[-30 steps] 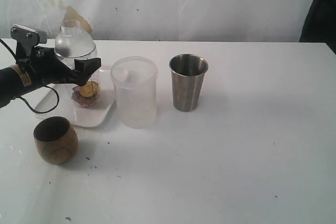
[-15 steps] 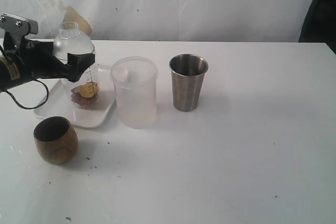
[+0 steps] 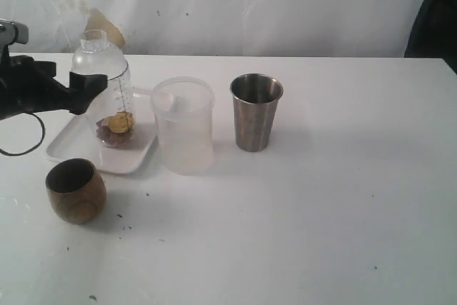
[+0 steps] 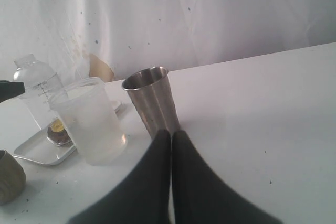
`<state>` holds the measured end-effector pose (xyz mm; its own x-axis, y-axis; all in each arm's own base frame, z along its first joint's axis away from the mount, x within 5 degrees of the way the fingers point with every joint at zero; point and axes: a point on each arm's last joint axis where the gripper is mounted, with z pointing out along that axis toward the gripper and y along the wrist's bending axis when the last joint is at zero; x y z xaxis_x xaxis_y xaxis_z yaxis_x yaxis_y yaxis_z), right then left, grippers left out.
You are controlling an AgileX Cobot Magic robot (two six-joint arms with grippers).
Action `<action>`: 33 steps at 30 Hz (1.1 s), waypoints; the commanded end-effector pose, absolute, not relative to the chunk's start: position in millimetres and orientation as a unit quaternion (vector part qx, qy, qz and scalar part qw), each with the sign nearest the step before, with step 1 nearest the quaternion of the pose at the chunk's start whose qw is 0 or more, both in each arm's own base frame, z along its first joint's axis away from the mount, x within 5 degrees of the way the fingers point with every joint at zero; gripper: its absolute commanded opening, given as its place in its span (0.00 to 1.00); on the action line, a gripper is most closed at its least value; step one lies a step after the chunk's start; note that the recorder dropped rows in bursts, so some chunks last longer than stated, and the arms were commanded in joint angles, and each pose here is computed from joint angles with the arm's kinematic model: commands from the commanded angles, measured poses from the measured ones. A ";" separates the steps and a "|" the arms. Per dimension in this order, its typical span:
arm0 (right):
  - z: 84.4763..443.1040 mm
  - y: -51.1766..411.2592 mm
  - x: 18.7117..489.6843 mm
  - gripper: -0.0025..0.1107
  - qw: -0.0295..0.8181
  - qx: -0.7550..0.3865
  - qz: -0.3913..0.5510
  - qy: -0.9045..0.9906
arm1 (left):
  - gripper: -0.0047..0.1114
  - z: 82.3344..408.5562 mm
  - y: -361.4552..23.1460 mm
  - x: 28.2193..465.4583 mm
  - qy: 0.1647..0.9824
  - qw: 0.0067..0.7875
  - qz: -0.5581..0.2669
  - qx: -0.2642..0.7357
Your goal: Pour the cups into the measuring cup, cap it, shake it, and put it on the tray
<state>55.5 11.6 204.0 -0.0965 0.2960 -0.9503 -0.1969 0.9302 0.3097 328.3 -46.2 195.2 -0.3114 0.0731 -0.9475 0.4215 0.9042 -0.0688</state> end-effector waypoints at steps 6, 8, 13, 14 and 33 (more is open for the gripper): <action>203.5 11.8 55.2 0.02 0.676 0.029 0.182 0.713 | 0.05 216.2 -15.8 296.5 0.880 0.470 -0.064 -0.015; 203.3 11.8 55.2 0.02 0.677 0.025 0.177 0.714 | 0.04 223.6 -8.9 286.7 0.891 0.450 -0.037 -0.046; 203.3 11.8 55.2 0.02 0.677 0.025 0.177 0.714 | 0.04 244.7 0.3 263.9 0.897 0.432 -0.002 -0.094; 203.3 11.8 55.2 0.02 0.677 0.025 0.177 0.714 | 0.04 248.3 1.6 257.7 0.897 0.431 0.002 -0.099; 203.3 11.8 55.2 0.02 0.676 0.025 0.178 0.714 | 0.04 326.3 -1.8 93.7 0.831 0.548 -0.059 -0.075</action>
<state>55.5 11.6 204.0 -0.0944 0.2860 -0.9536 -0.1979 0.9333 0.2995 109.9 -0.3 322.7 -0.4108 -0.1848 -0.8928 -0.0824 0.9828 -0.1655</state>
